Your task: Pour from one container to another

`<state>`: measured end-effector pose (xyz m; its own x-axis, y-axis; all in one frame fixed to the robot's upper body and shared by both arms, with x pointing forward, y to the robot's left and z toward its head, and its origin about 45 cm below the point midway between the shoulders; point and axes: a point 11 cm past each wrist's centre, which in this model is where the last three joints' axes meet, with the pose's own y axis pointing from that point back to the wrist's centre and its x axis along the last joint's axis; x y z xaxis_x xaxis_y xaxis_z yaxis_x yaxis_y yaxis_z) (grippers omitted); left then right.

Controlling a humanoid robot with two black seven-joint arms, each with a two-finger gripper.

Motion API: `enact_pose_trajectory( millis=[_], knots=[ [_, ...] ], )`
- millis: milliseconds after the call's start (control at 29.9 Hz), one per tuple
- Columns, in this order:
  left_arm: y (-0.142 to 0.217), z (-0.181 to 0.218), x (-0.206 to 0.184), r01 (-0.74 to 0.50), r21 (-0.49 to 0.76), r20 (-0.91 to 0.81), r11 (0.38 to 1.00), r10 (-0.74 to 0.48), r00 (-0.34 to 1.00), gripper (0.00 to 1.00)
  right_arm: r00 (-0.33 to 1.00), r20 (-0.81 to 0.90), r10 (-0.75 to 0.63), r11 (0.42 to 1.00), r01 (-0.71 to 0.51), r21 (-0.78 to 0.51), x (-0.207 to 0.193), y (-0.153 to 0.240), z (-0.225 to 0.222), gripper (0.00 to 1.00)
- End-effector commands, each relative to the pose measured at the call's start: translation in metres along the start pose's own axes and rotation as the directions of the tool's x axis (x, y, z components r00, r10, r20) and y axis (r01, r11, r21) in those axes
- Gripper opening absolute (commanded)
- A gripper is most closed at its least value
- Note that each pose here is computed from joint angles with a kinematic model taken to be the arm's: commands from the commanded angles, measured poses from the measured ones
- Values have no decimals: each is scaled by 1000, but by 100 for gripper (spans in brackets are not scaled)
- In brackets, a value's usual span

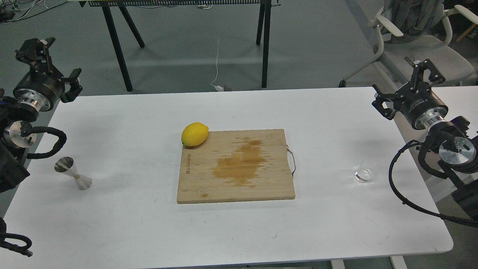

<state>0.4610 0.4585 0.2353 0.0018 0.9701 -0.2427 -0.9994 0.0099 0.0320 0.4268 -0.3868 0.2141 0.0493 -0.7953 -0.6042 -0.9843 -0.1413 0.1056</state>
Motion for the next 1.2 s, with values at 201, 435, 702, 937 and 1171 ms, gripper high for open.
enact_pose_trajectory(
  millis=[201,435,702,937,1171],
  knots=[
    [-1,2,-1,2,1,1,1000,-2,1000,100,1000,16,-7,1000,7,12,-4,-2,2,99],
    [-4,9,-2,3,-16,3,1000,-3,1000,100,1000,17,-12,1000,11,13,-6,-3,2,99],
    [-11,22,-9,17,-37,7,999,-17,1000,100,1000,19,-12,1000,12,18,-6,-3,0,99],
    [-11,22,-9,18,-38,8,999,-18,1000,100,1000,20,-11,1000,11,17,-5,-2,0,99],
    [-11,23,-10,22,-38,14,999,-21,1000,100,1000,20,-13,1000,13,15,-6,-3,1,99]
  ],
)
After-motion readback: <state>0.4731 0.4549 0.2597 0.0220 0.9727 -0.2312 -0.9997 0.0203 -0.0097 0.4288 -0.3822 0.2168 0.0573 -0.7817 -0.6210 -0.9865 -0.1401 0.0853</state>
